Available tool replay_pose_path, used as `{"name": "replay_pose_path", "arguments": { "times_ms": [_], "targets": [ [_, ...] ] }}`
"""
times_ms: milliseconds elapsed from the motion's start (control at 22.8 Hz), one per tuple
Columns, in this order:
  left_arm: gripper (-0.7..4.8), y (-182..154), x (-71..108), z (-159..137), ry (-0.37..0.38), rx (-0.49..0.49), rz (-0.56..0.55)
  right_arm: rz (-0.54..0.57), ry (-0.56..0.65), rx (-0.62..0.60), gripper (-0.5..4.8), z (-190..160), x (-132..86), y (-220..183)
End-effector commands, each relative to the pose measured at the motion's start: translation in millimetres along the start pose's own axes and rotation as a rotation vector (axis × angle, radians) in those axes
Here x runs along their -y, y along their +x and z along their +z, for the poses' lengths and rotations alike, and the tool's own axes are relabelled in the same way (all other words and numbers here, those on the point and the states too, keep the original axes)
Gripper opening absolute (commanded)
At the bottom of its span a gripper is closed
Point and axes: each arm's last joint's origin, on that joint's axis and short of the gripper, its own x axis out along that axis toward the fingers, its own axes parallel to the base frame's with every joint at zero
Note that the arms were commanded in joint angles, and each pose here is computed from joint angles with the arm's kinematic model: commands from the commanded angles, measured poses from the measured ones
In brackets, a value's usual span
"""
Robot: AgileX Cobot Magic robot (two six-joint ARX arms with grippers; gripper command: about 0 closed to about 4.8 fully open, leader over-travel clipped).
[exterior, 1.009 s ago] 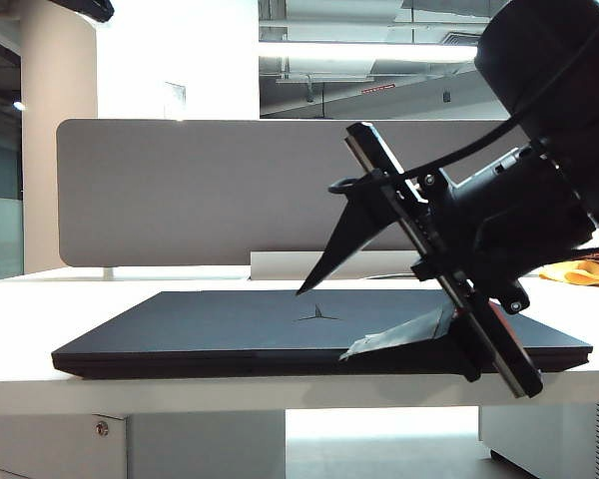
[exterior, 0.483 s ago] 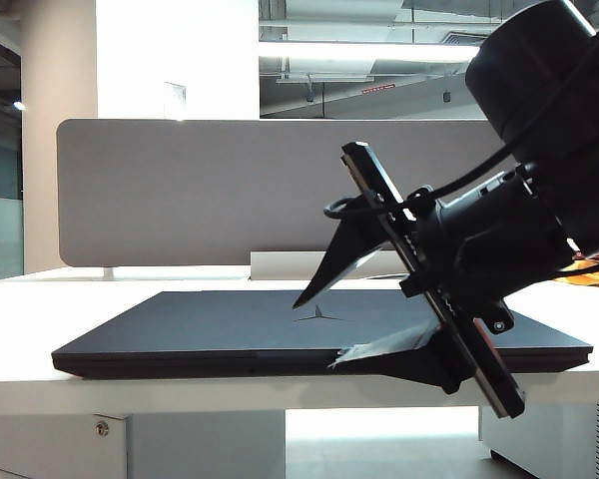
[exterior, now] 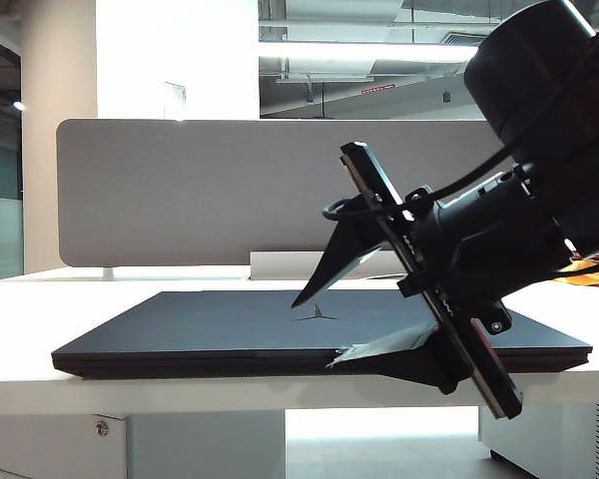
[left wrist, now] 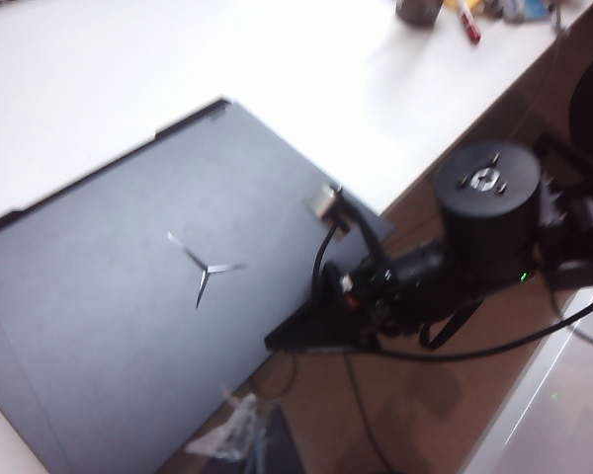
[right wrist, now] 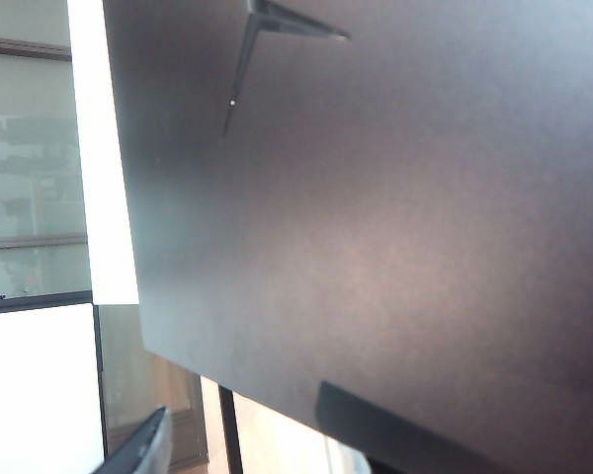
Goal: Open the lid of the laptop and use the keypad to enter the password "123".
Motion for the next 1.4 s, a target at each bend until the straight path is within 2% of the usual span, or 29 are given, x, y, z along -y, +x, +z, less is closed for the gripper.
{"name": "replay_pose_path", "arguments": {
  "times_ms": [44, 263, 351, 570, 878, 1009, 1053, 1229, 1404],
  "targets": [
    [-0.04, -7.3, 1.9, 7.5, 0.012, 0.036, -0.010, 0.034, -0.014, 0.073, 2.33, 4.2, -6.1, -0.1],
    [-0.04, -7.7, 2.1, 7.8, 0.014, 0.035, -0.017, 0.049, -0.012, 0.118, 2.30, 6.1, -8.3, -0.3],
    [-0.04, -7.7, 2.1, 7.9, 0.015, 0.036, -0.017, 0.087, -0.027, 0.144, 2.20, 7.7, -12.5, -0.8],
    [-0.04, -7.4, 1.9, 6.5, 0.027, 0.021, -0.012, 0.181, -0.101, 0.156, 0.89, 7.2, -22.9, -1.6],
    [-0.04, -7.3, 1.3, 4.8, 0.027, 0.004, 0.004, 0.227, -0.162, 0.164, 0.79, 5.8, -29.2, -1.7],
    [-0.04, -7.2, 1.3, 4.1, 0.026, -0.005, 0.004, 0.297, -0.195, 0.177, 0.28, 6.9, -36.4, -4.2],
    [-0.04, -7.3, 1.3, 4.1, 0.026, -0.004, 0.004, 0.319, -0.226, 0.177, -0.08, 7.4, -39.7, -5.4],
    [-0.04, -7.2, 1.3, 4.2, 0.026, -0.003, 0.004, 0.340, -0.306, 0.176, -0.09, 11.3, -56.7, -8.1],
    [-0.04, -7.3, 1.3, 3.9, 0.025, -0.006, 0.004, 0.306, -0.370, 0.187, -0.09, 20.0, -70.8, -7.2]
  ]
}}
